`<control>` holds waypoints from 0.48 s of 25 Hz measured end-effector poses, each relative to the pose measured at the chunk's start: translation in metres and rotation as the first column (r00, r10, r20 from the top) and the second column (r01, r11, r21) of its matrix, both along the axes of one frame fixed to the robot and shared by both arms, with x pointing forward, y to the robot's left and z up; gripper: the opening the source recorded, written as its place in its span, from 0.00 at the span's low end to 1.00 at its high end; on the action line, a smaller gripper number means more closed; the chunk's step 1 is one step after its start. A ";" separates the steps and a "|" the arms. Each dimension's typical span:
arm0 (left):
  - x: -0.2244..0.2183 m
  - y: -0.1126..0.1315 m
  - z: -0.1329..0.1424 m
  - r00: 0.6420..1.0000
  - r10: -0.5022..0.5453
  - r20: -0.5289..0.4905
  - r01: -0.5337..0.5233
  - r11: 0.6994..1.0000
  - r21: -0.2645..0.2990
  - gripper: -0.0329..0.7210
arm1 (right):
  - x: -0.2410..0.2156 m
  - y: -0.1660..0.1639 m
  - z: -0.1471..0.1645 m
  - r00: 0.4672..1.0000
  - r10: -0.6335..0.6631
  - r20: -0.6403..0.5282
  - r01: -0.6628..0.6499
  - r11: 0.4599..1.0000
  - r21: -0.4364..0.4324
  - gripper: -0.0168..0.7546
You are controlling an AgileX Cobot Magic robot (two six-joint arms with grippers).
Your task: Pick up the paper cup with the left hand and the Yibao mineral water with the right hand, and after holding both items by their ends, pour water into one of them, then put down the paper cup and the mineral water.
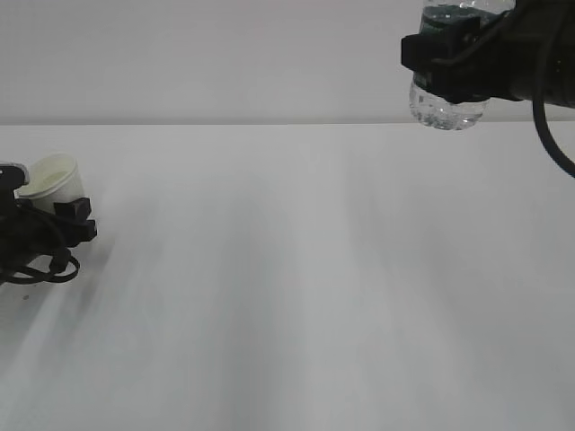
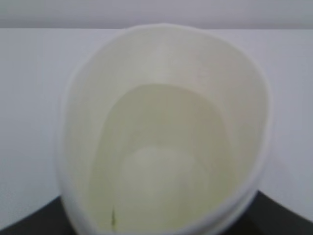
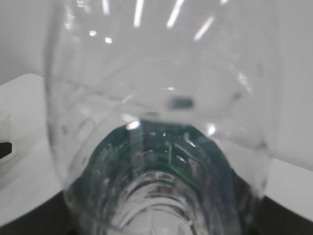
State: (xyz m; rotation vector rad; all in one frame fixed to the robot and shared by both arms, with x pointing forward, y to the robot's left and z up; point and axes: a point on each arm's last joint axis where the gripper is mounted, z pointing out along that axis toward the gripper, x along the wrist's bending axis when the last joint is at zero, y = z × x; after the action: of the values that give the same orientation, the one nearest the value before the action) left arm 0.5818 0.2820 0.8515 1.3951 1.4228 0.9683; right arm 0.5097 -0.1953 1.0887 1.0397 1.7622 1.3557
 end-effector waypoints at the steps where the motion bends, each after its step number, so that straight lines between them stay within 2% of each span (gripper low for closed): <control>1: 0.000 0.000 -0.001 1.000 0.000 0.006 0.000 1.000 0.000 0.57 | 0.000 0.000 0.000 1.000 0.000 0.000 0.000 1.000 0.000 0.55; 12: -0.002 0.000 -0.016 1.000 0.000 -0.013 0.000 1.000 0.001 0.57 | 0.000 0.000 0.000 1.000 0.000 0.000 0.000 1.000 0.000 0.55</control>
State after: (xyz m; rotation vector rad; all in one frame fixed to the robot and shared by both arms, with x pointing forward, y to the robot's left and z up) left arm 0.5800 0.2821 0.8359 1.4039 1.4318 0.9617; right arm 0.5097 -0.1953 1.0887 1.0396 1.7622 1.3557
